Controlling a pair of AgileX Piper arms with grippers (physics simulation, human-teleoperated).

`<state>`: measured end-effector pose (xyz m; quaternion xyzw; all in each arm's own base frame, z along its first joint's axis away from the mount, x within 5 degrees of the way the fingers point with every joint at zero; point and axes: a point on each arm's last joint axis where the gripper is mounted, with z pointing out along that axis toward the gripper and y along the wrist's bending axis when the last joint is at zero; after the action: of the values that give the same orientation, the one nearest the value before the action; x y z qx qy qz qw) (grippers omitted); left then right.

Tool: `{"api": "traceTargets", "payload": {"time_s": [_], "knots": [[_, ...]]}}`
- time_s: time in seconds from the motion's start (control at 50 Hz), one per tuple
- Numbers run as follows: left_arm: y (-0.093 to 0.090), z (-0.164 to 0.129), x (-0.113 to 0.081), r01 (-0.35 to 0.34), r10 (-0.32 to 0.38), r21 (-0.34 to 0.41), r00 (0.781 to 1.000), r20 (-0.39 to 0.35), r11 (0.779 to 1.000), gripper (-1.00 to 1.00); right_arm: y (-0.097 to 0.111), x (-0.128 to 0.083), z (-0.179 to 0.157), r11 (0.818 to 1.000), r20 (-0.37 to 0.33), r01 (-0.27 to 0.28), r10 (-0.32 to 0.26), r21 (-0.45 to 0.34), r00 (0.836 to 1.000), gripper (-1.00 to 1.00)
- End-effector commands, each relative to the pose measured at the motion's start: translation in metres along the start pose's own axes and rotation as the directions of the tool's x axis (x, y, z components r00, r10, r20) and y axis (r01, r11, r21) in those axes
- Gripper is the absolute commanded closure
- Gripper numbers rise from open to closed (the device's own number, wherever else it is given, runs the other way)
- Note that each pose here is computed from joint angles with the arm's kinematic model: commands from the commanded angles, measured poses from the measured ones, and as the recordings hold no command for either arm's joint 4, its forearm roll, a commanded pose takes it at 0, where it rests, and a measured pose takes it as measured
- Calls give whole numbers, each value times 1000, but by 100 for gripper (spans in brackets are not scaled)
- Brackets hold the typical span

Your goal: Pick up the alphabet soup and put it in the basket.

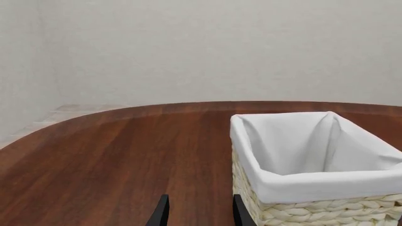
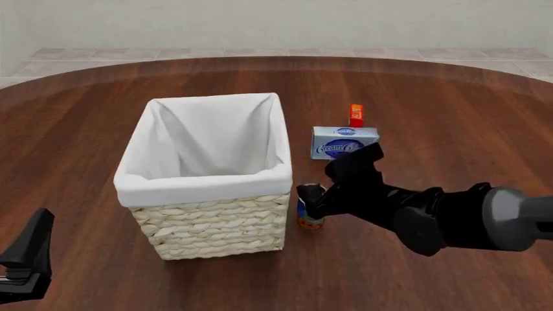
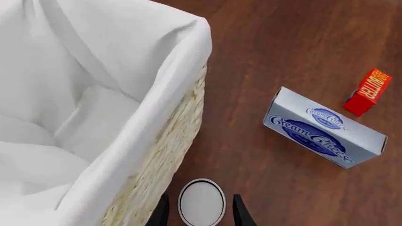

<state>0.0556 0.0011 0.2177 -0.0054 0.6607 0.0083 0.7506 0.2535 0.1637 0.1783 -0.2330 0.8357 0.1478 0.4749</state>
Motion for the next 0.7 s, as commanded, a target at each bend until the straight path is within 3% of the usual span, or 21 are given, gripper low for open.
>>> {"api": "traceTargets", "payload": {"time_s": [0.02,0.7], "knots": [[0,0,0,-1,1,1,1000,0,1000,-100,2,3,3,1000,-2,-7,7,-5,1000,-100],[0,0,0,-7,7,5,1000,-5,1000,-100,2,17,16,1000,-28,-11,11,-7,1000,-100]]}}
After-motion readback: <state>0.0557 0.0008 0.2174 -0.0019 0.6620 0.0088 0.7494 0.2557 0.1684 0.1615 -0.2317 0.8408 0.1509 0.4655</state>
